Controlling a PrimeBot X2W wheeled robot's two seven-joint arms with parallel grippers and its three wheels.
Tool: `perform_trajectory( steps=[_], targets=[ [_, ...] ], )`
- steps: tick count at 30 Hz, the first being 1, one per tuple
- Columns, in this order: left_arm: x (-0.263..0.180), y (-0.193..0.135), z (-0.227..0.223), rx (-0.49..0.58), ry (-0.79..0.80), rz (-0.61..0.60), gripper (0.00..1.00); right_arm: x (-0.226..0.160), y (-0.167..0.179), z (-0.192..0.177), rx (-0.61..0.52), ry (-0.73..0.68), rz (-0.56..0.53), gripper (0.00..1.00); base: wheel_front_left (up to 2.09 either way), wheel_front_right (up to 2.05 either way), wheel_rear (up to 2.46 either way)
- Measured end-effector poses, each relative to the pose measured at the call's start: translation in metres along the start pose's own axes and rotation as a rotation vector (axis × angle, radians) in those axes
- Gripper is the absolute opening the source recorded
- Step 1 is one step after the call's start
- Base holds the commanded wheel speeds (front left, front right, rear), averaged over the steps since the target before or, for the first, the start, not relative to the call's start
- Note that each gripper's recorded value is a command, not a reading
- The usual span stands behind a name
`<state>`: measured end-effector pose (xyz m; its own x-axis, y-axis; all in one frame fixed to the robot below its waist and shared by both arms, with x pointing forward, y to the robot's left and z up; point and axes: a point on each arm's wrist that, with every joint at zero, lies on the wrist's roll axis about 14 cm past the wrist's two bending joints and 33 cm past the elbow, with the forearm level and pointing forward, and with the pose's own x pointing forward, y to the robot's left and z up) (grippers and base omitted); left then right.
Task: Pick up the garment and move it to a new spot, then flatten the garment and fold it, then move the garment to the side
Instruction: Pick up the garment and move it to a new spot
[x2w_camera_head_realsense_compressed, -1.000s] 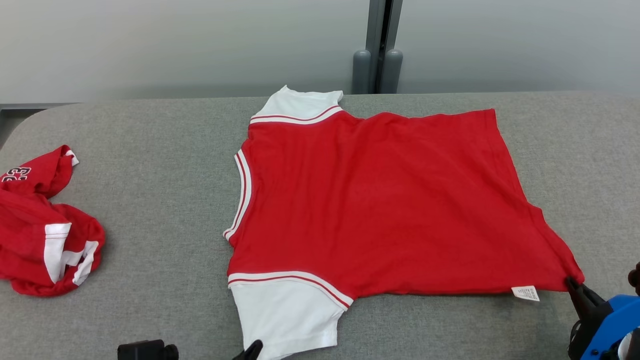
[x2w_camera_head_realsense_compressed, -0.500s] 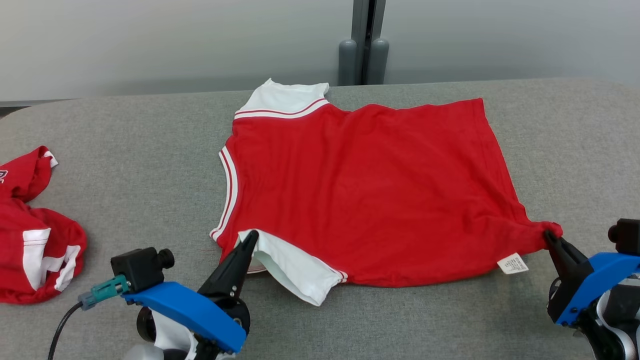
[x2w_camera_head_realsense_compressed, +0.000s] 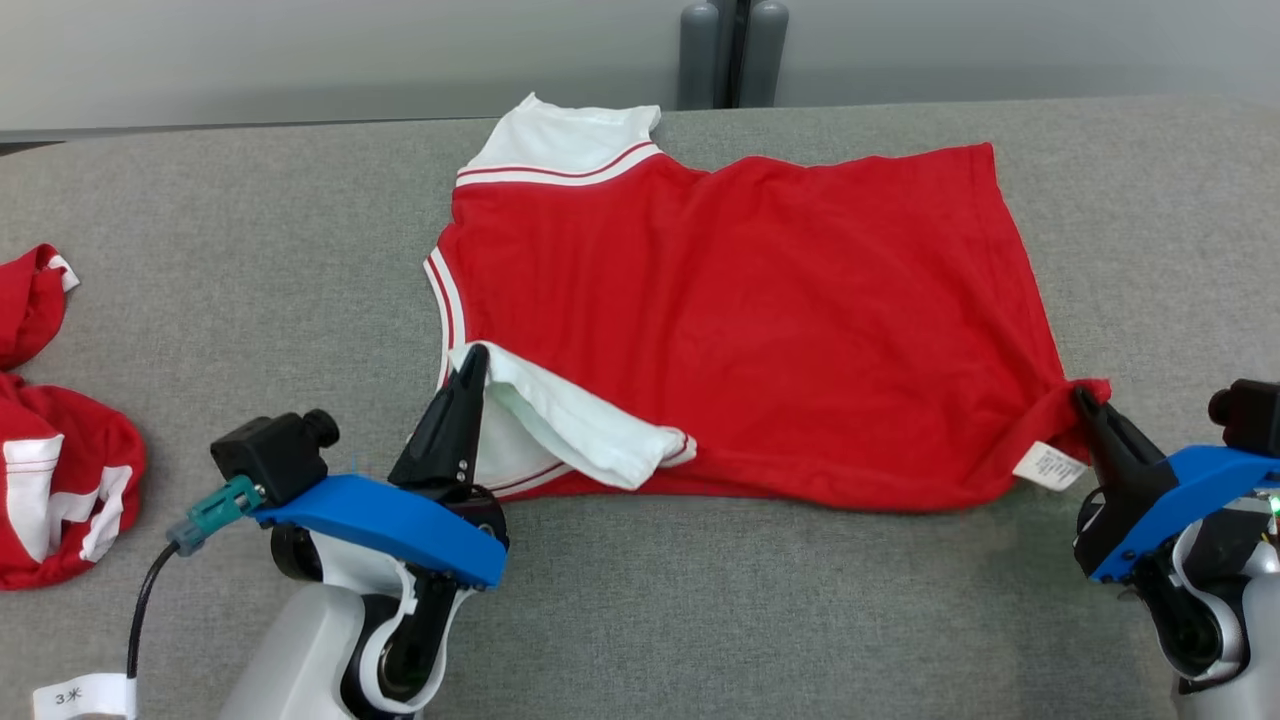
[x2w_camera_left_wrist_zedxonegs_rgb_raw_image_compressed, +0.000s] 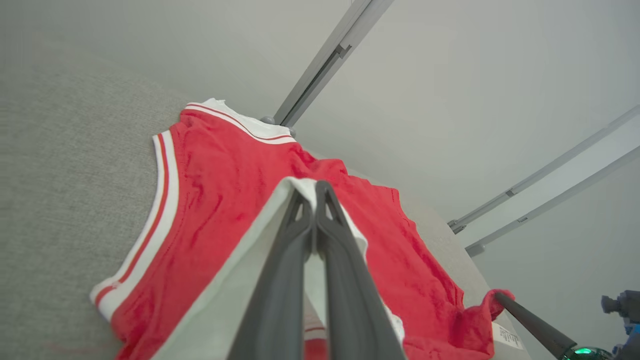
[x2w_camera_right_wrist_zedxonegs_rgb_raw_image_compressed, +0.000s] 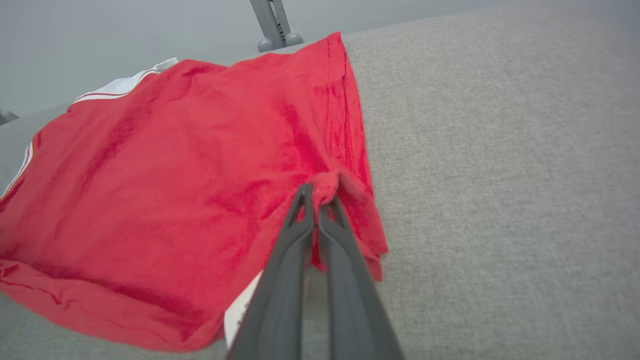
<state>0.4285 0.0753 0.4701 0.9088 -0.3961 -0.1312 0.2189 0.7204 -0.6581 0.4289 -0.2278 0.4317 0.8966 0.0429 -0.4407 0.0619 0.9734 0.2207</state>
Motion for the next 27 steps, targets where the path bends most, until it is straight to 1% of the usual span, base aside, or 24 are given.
perform_trajectory(
  steps=[4,14,24,27],
  targets=[
    [0.012,0.005,0.008,0.046,-0.038,0.005,0.0,0.011,0.003,0.008,0.015,-0.034,0.01,0.0,0.0,0.0,0.0],
    [0.037,0.012,0.01,0.119,-0.041,-0.001,0.0,0.028,0.002,0.02,0.021,-0.109,0.007,0.0,0.0,0.0,0.0],
    [0.062,0.014,0.007,0.178,-0.034,-0.029,0.0,0.043,-0.011,0.003,0.036,-0.078,-0.033,0.0,0.0,0.0,0.0],
    [0.069,0.013,0.009,0.194,-0.039,-0.038,0.0,0.046,-0.01,0.002,0.044,-0.08,-0.034,0.0,0.0,0.0,0.0]
  ],
)
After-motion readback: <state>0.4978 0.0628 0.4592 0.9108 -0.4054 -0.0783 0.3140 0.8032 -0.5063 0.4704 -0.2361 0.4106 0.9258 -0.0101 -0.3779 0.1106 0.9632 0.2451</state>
